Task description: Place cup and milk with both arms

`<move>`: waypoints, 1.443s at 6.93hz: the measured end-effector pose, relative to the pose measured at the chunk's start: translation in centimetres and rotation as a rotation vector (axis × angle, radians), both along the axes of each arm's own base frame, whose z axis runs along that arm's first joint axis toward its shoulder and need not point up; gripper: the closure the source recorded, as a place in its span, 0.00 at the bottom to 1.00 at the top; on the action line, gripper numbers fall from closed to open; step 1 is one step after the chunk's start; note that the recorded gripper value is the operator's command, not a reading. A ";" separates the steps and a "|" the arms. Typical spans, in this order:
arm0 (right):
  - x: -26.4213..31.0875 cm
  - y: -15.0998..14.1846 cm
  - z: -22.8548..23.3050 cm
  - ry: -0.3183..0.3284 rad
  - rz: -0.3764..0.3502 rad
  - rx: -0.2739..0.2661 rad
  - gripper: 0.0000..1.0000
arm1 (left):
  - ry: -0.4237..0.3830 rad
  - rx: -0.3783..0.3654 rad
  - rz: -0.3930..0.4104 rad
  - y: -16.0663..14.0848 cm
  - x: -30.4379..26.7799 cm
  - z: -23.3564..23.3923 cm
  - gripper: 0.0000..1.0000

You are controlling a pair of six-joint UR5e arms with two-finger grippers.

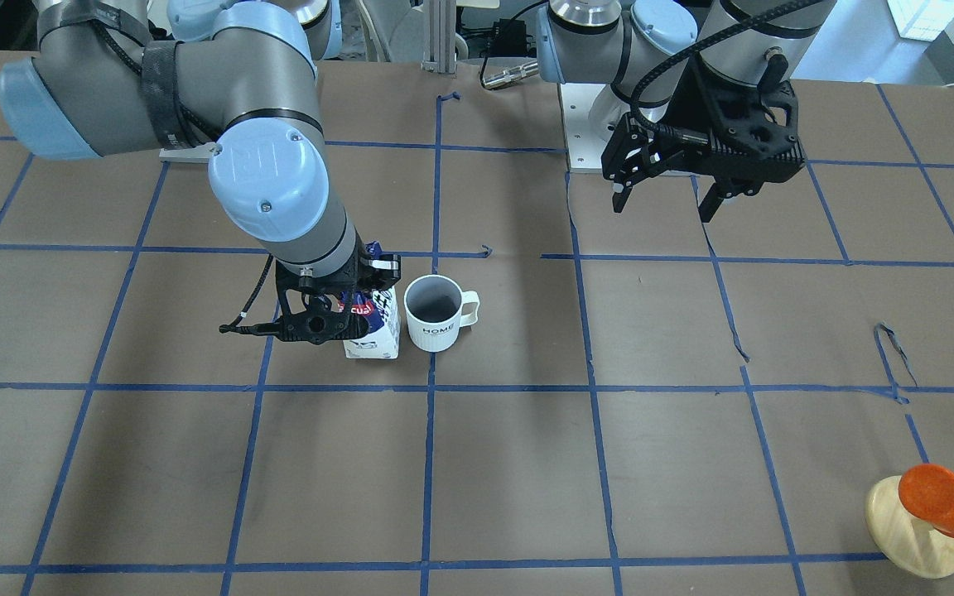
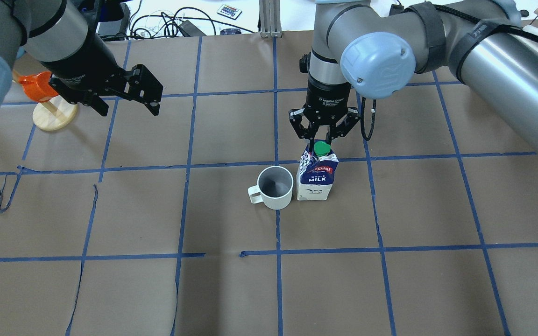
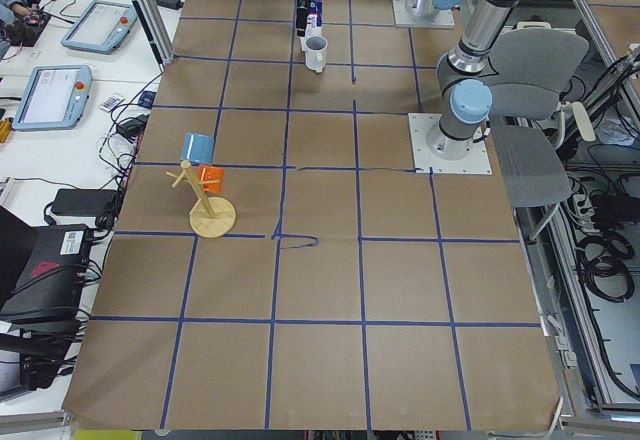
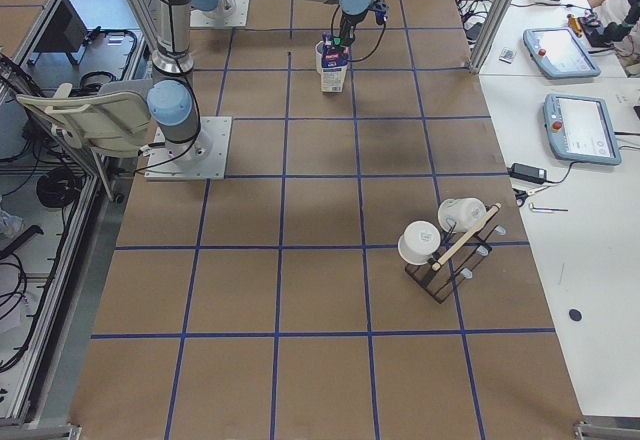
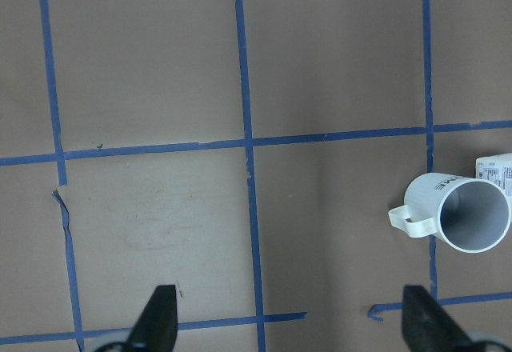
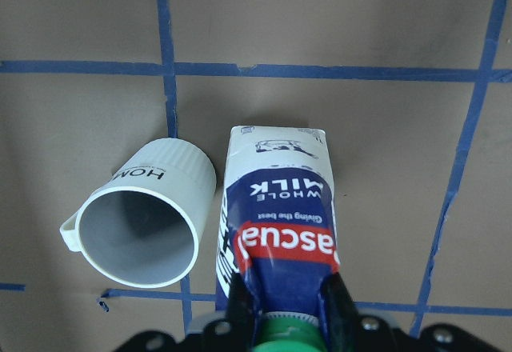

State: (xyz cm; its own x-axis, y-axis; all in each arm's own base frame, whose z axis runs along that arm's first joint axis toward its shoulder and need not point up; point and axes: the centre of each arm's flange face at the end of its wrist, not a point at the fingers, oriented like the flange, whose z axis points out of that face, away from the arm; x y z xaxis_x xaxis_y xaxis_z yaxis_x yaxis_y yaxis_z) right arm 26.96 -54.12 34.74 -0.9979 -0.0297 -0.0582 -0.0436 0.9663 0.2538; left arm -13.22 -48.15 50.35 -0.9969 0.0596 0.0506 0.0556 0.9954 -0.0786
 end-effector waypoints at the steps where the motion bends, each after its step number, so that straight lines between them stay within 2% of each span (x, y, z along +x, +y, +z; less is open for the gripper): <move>1: 0.2 0.1 -0.1 0.001 0.004 0.002 0.51 | 0.000 0.000 0.000 0.0 0.0 0.0 0.00; 2: 0.3 0.1 -0.3 0.002 0.005 0.003 0.44 | 0.000 -0.001 0.000 0.0 0.0 0.0 0.00; 4: 0.3 0.0 -0.4 0.001 0.006 0.001 0.05 | 0.000 0.000 0.000 0.0 0.0 0.0 0.00; 5: 0.3 0.0 -0.2 0.001 0.006 -0.003 0.00 | 0.000 0.000 0.000 0.0 0.0 0.0 0.00; 7: -0.1 -0.3 1.7 0.000 0.001 -0.040 0.00 | 0.000 0.000 0.000 0.0 0.0 0.0 0.00; 10: -5.0 0.7 10.2 -0.002 -0.057 -0.186 0.00 | 0.000 -0.001 0.000 0.0 0.0 0.0 0.00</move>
